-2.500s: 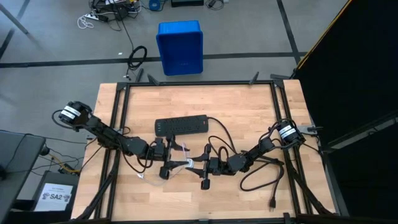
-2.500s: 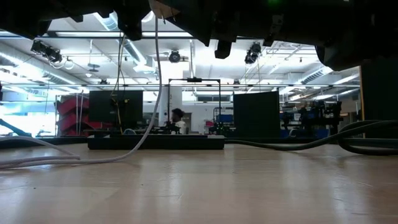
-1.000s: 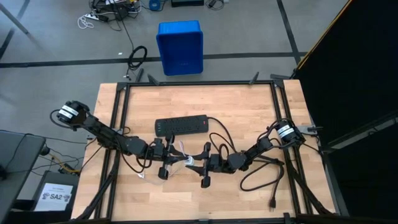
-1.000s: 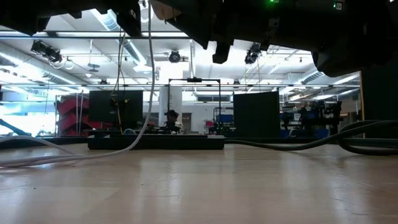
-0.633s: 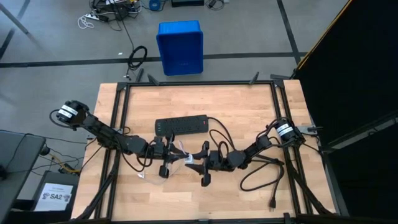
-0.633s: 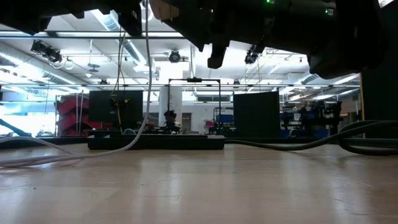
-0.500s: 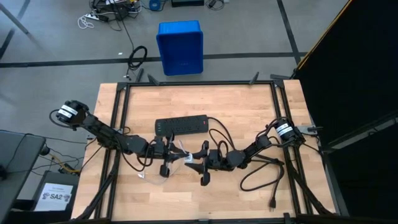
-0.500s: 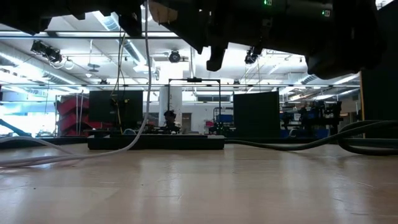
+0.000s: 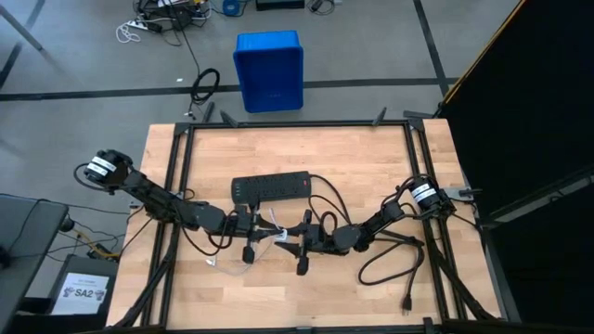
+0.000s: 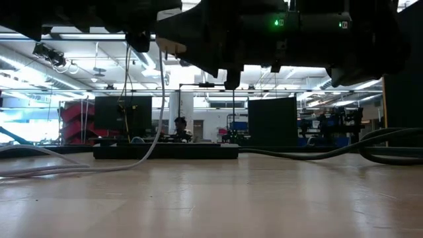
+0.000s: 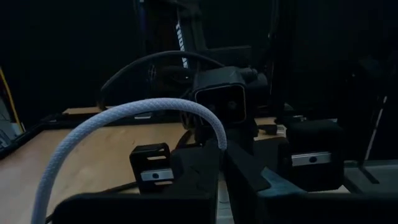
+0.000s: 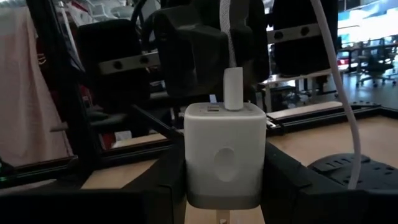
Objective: Insert USB
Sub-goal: Insert the charger cable into the charger adapter
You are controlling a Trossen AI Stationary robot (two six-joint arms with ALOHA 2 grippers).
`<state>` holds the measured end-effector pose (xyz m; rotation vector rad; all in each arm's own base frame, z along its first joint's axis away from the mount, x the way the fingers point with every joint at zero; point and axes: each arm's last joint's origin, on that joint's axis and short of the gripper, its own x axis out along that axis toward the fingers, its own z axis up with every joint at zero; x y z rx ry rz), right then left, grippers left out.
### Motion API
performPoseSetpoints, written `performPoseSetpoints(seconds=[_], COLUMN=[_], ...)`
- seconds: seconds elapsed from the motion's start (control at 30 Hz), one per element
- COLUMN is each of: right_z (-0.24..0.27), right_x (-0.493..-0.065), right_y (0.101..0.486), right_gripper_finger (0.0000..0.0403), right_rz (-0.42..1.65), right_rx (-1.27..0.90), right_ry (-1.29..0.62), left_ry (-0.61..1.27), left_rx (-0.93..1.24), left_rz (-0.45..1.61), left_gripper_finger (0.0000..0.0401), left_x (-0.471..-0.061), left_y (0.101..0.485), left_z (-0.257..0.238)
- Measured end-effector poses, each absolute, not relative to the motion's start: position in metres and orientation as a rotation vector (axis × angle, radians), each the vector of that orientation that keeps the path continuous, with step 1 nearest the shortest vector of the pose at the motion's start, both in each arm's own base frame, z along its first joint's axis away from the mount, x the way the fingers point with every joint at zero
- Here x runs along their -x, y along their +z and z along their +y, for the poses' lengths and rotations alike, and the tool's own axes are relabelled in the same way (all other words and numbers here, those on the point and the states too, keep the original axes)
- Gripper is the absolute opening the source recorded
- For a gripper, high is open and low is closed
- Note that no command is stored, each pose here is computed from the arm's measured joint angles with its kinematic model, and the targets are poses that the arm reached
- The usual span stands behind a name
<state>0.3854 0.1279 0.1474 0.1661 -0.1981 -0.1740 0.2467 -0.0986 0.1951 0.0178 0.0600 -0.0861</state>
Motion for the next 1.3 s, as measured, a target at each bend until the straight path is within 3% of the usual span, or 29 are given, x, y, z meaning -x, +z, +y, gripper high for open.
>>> performPoseSetpoints(seconds=[0.3,0.87,1.03,1.3], right_z=[0.126,0.126,0.125,0.122], right_x=[-0.388,-0.389,-0.389,-0.388], right_y=[0.133,0.135,0.143,0.152], right_gripper_finger=[0.011,0.011,0.011,0.011], right_rz=[-0.058,-0.065,-0.14,-0.233], right_rx=[-0.098,-0.104,-0.136,-0.179], right_ry=[-0.197,-0.187,-0.184,-0.197], left_ry=[-0.087,-0.089,-0.085,-0.063], left_rx=[-0.063,-0.03,0.004,-0.006], left_rz=[0.187,0.178,0.141,0.104], left_gripper_finger=[0.0,0.0004,0.0047,0.0165], left_x=[-0.245,-0.245,-0.246,-0.242], left_y=[0.182,0.183,0.186,0.197], left_z=[-0.098,-0.099,-0.099,-0.097])
